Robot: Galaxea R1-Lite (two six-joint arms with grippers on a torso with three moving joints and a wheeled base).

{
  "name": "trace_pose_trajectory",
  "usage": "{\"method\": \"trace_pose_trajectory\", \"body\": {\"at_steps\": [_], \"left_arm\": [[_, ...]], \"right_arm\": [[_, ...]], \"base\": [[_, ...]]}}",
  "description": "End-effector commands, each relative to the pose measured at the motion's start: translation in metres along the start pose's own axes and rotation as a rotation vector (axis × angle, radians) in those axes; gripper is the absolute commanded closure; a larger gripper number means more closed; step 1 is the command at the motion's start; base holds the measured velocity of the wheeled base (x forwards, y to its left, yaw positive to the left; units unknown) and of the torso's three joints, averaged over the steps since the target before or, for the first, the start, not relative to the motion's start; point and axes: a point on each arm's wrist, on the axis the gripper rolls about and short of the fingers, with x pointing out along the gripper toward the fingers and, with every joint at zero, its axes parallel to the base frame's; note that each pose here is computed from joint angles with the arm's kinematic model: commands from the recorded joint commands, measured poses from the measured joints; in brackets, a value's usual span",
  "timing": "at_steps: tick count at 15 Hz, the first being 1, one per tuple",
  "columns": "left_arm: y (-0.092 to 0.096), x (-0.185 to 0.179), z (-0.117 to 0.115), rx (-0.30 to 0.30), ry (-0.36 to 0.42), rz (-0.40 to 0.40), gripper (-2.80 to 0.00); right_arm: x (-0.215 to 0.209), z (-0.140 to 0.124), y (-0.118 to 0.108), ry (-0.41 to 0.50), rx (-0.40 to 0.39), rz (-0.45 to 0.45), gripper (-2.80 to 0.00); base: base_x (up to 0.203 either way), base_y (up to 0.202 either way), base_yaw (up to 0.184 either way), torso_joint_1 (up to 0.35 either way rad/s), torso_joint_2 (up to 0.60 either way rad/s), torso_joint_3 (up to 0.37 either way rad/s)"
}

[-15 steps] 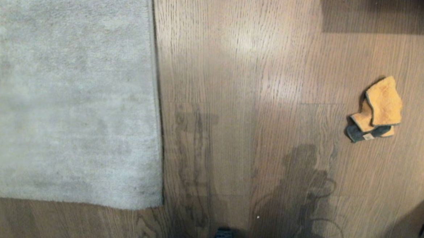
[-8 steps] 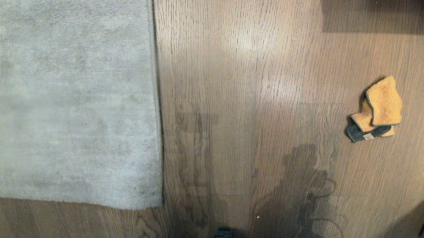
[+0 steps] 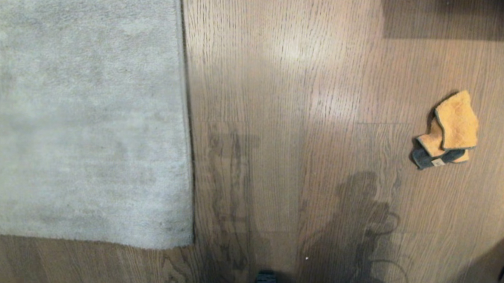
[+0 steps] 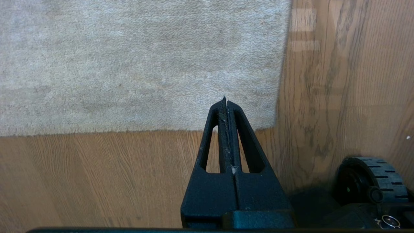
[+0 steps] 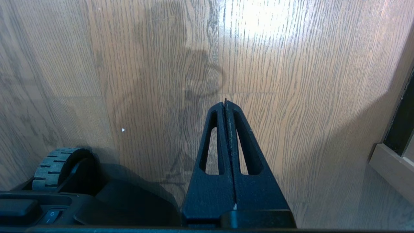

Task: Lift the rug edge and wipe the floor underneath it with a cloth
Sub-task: Pick up the rag

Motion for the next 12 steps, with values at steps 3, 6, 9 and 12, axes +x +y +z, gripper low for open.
{"method": "trace_pose_trajectory", "body": {"at_steps": [3,6,9,12], "left_arm": [[0.0000,0.0000,0.0000,0.001,0.000,0.000,0.00],[0.0000,0.0000,0.0000,0.000,0.000,0.000,0.00],[0.0000,0.0000,0.0001,0.001,-0.001,0.000,0.00],[0.0000,0.0000,0.0001,0.001,-0.001,0.000,0.00]], "right_arm": [[0.0000,0.0000,0.0000,0.000,0.000,0.001,0.00],[0.0000,-0.0003,0.0000,0.003,-0.008,0.001,0.00],[0.0000,-0.0003,0.0000,0.003,-0.008,0.002,0.00],[0.0000,-0.0003,0.0000,0.003,-0.010,0.002,0.00]], "base": [[0.000,0.000,0.000,0.000,0.00,0.000],[0.000,0.000,0.000,0.000,0.00,0.000],[0.000,0.000,0.000,0.000,0.00,0.000],[0.000,0.000,0.000,0.000,0.00,0.000]]}}
